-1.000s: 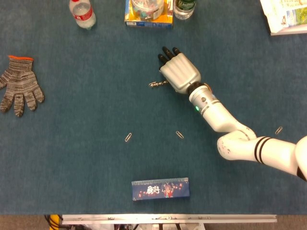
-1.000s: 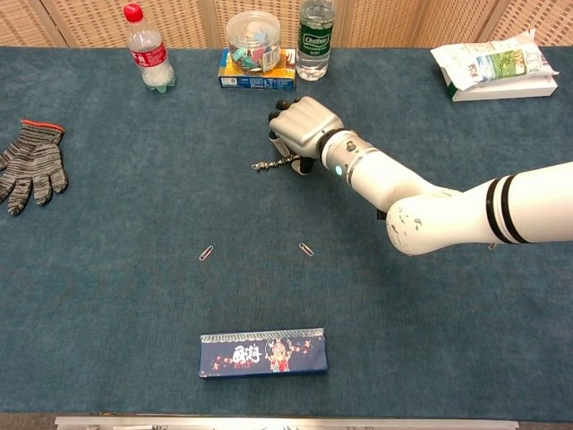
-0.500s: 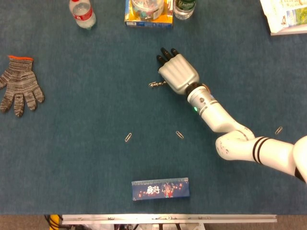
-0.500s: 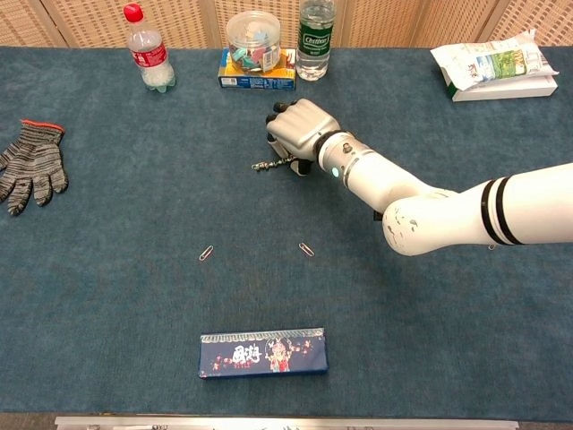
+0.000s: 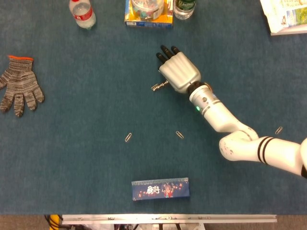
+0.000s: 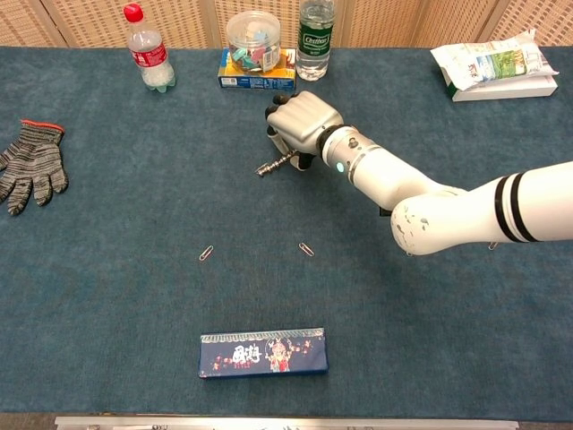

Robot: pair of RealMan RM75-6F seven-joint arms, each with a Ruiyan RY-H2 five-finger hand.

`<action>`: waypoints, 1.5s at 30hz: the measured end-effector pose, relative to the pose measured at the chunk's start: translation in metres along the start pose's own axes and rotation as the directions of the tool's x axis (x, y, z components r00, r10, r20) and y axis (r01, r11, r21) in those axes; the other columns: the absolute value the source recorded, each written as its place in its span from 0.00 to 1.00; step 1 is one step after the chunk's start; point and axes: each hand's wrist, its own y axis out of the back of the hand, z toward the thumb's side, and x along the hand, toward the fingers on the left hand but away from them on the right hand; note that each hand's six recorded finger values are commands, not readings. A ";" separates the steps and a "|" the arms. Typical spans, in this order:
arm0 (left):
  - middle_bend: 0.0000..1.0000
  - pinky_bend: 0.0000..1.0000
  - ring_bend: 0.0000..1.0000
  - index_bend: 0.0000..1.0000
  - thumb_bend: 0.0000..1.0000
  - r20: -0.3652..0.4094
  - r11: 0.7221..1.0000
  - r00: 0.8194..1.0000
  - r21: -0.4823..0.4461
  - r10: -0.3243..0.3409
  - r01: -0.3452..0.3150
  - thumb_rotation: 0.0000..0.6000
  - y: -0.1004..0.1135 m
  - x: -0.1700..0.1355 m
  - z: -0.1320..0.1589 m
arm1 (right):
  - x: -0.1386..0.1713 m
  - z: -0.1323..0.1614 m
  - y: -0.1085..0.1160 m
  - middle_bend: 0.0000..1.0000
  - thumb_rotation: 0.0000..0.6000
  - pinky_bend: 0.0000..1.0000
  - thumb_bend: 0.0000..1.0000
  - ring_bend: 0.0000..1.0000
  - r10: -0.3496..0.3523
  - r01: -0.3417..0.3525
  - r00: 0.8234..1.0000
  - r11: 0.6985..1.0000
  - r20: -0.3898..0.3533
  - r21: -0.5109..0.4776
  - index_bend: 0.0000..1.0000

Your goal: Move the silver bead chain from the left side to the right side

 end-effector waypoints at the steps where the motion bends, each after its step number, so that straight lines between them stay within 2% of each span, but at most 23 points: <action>1: 0.14 0.00 0.01 0.47 0.22 0.000 1.000 1.000 0.001 0.000 0.000 1.00 0.000 0.000 0.000 | 0.001 -0.001 0.001 0.18 1.00 0.18 0.30 0.06 -0.005 0.005 1.000 1.000 0.000 -0.002 0.57; 22: 0.14 0.00 0.01 0.47 0.22 0.004 0.999 1.000 0.040 -0.026 0.025 1.00 -0.013 0.002 0.007 | 0.062 -0.032 0.028 0.18 1.00 0.18 0.30 0.06 -0.079 0.079 0.997 0.996 -0.001 -0.040 0.57; 45: 0.14 0.00 0.01 0.47 0.22 -0.011 0.997 0.999 0.067 -0.041 0.042 1.00 -0.021 0.005 0.008 | 0.120 -0.044 0.013 0.18 1.00 0.18 0.30 0.06 -0.070 0.066 0.997 0.993 -0.039 -0.096 0.57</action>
